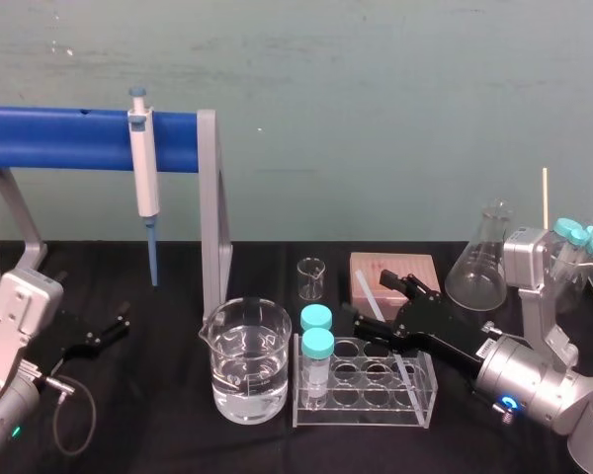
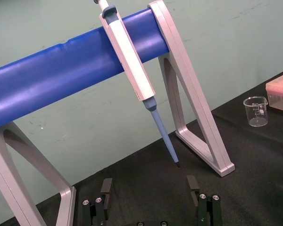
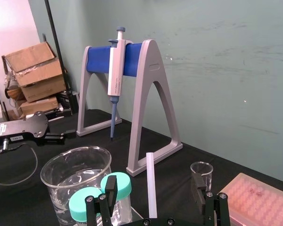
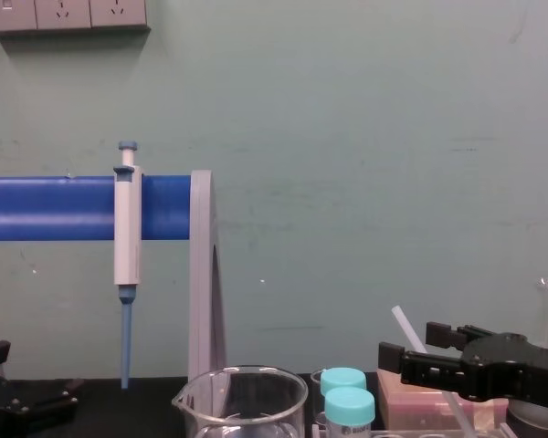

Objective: Pick up the stirring rod with one hand, then place it down.

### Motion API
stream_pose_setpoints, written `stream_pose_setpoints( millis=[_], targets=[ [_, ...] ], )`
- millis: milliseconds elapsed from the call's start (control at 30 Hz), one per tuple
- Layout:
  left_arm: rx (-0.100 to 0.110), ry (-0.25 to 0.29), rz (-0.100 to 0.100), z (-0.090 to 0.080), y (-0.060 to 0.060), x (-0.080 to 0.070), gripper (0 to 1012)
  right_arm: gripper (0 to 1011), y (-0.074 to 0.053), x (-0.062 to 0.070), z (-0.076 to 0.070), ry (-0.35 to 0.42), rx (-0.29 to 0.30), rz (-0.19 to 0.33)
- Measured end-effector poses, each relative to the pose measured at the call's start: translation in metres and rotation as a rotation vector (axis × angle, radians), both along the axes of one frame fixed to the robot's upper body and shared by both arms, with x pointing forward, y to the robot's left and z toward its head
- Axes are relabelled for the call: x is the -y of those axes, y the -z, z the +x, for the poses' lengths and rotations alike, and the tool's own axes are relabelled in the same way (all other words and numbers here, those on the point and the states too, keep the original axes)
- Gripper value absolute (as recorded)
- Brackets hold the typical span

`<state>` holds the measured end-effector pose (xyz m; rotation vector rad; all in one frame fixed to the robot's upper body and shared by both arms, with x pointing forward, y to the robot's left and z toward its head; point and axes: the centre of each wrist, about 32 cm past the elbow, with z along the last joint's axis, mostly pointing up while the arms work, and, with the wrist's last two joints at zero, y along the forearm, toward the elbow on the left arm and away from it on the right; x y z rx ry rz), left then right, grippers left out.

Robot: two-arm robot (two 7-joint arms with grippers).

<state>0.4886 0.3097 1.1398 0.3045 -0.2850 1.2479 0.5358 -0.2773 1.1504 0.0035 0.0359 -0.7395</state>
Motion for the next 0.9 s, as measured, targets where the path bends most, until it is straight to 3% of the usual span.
stream_pose_setpoints(
  millis=[633,900],
  targets=[
    [0.000,0.000,0.000,0.0000,0.0000,0.0000,1000,1003,0.0001,-0.0004,-0.0002,-0.002,0.004,0.000],
    [0.000,0.000,0.000,0.0000,0.0000,0.0000,1000,853,0.0001,-0.0004,-0.0002,-0.002,0.005,0.000]
  ],
)
